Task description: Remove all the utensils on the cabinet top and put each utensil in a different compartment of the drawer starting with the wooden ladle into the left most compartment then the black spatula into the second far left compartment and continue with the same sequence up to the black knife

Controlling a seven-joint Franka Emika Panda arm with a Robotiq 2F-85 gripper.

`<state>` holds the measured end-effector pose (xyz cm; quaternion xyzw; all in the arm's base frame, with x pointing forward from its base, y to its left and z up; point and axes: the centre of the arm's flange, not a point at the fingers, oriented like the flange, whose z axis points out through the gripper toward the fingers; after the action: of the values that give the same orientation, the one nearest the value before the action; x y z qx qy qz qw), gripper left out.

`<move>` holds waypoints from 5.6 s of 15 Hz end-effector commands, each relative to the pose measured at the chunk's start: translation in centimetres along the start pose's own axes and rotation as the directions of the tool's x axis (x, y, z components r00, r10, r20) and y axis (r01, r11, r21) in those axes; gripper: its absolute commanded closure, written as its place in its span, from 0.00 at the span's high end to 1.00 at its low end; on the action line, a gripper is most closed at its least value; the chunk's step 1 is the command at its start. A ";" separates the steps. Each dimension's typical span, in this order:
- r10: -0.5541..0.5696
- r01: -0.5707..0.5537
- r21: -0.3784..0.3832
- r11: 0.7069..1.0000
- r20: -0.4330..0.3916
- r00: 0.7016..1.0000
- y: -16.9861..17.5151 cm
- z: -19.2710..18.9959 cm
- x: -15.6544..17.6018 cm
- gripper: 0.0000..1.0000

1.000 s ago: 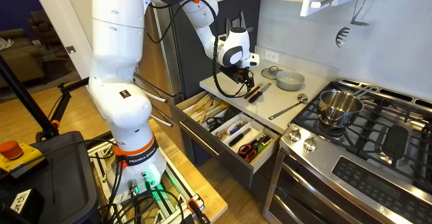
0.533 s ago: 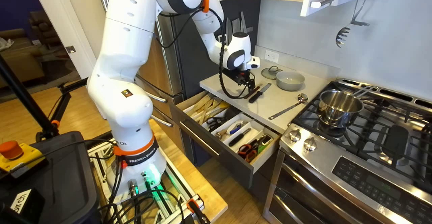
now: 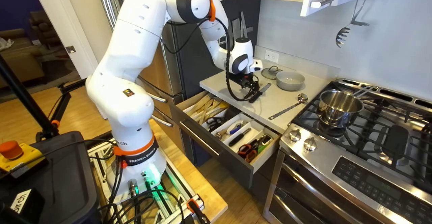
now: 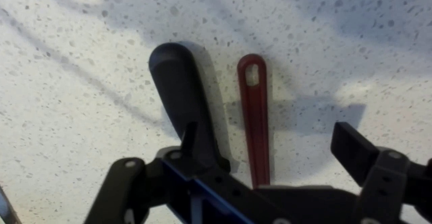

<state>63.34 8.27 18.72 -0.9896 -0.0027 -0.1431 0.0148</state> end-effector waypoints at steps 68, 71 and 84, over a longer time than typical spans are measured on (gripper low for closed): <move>-0.147 0.124 0.080 0.989 0.472 0.869 7.9 -0.7 -18.7 0.05; -0.137 0.128 0.050 0.991 0.391 0.910 7.8 1.4 -18.1 0.05; -0.090 0.081 0.048 0.996 0.227 0.970 5.8 4.1 -16.4 0.69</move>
<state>48.50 2.27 9.43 -0.9982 -0.0535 -0.0132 0.0249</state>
